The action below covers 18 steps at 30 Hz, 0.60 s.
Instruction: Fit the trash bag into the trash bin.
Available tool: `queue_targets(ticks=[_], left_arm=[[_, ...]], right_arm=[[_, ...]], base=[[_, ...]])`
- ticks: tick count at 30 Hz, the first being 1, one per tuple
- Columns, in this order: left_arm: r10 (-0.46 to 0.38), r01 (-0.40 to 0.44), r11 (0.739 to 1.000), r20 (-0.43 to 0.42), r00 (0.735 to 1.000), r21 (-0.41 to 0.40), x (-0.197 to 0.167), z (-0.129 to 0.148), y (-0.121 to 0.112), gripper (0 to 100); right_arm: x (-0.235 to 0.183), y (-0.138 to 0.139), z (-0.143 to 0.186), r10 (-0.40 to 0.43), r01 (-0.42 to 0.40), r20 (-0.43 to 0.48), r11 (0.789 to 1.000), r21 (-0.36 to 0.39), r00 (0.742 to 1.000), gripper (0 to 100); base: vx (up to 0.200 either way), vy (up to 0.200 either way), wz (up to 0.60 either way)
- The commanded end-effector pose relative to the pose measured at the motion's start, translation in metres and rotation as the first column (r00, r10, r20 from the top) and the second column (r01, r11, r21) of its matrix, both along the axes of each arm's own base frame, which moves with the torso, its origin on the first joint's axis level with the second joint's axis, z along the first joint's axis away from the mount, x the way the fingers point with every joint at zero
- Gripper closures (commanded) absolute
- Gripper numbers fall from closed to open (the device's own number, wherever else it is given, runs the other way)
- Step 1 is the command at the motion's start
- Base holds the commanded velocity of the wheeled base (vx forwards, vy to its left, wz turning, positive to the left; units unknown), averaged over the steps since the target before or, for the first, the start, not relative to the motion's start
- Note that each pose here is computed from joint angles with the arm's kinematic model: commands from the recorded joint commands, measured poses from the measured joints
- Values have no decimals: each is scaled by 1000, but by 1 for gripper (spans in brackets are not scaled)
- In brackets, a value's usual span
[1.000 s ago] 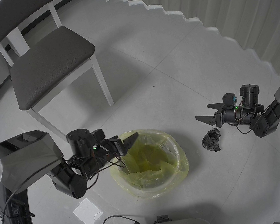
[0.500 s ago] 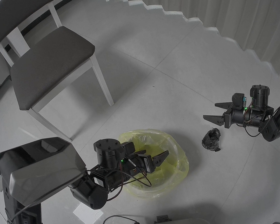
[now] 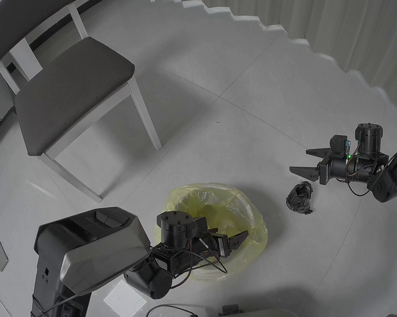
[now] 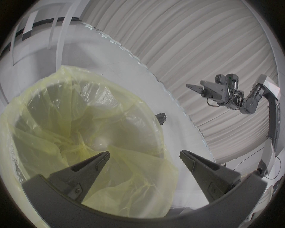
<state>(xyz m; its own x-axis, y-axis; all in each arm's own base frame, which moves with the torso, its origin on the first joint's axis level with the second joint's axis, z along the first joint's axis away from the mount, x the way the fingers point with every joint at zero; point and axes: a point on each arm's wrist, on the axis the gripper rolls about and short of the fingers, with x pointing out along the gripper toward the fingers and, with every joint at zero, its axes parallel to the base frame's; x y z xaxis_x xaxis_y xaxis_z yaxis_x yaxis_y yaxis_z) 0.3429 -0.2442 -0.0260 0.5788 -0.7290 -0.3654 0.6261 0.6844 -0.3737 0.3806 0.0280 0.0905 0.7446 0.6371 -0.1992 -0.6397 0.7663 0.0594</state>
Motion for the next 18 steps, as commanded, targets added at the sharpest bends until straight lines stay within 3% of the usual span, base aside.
queue_targets(ticks=[1,8,18], left_arm=[[-13,14,1000,-33,999,26,-10,-10,1,0],[-55,57,998,-60,997,33,-34,-2,6,0],[-83,85,996,-66,994,26,-51,-13,3,0]], right_arm=[[0,-1,-4,-3,3,-11,1000,-1,1000,0],[-2,-3,-7,-6,5,-23,1000,-3,1000,0],[-5,-6,-8,-11,11,-30,1000,-4,999,0]], base=[[0,0,0],[0,0,0],[0,0,0]])
